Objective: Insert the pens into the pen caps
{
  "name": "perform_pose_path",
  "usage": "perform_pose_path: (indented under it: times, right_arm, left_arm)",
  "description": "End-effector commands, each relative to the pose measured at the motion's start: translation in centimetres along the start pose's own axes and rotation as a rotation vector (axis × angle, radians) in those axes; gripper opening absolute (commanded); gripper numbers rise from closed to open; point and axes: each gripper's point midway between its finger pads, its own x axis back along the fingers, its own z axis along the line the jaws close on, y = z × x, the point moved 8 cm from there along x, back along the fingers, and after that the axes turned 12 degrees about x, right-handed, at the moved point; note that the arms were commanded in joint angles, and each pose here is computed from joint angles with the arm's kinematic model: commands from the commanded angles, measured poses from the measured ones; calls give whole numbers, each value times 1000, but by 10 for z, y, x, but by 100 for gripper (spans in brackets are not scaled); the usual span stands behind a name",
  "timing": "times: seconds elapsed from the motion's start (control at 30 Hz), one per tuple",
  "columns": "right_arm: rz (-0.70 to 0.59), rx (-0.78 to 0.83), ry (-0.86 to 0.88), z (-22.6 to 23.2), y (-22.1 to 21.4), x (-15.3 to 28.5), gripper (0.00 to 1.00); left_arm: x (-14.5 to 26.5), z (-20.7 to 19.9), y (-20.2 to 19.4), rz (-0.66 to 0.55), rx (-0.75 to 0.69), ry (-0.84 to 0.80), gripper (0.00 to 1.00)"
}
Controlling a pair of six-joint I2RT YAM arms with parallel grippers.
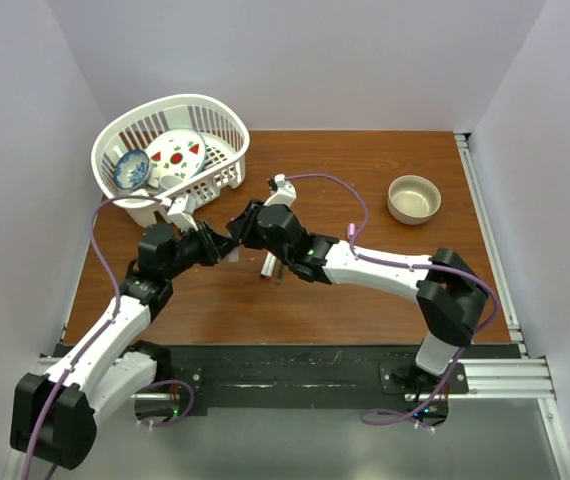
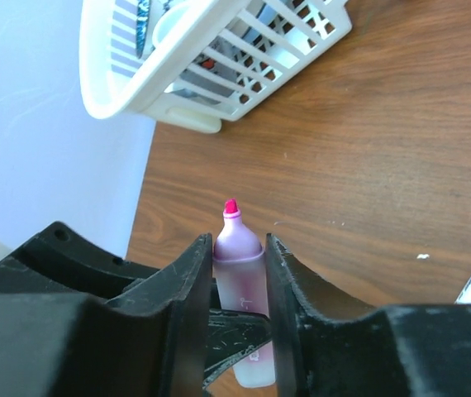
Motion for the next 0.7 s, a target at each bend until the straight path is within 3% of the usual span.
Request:
perform_pose_path:
  times: [0.0, 0.13, 0.3, 0.43, 0.67]
  right_arm:
    - [-13, 48, 80, 9, 13, 30, 50]
    - [-17, 118, 1, -10, 23, 55, 68]
    - [20, 209, -67, -36, 47, 71, 68]
    - [61, 312, -363, -89, 74, 75, 67]
    - [214, 384, -648, -177, 108, 62, 66]
  left_arm:
    - [8, -32, 19, -60, -103, -144, 0]
    - [14, -39, 23, -47, -137, -145, 0]
    - [18, -37, 23, -1, -217, -115, 0]
    - [22, -42, 21, 61, -250, -141, 0]
    - [29, -37, 13, 110, -298, -125, 0]
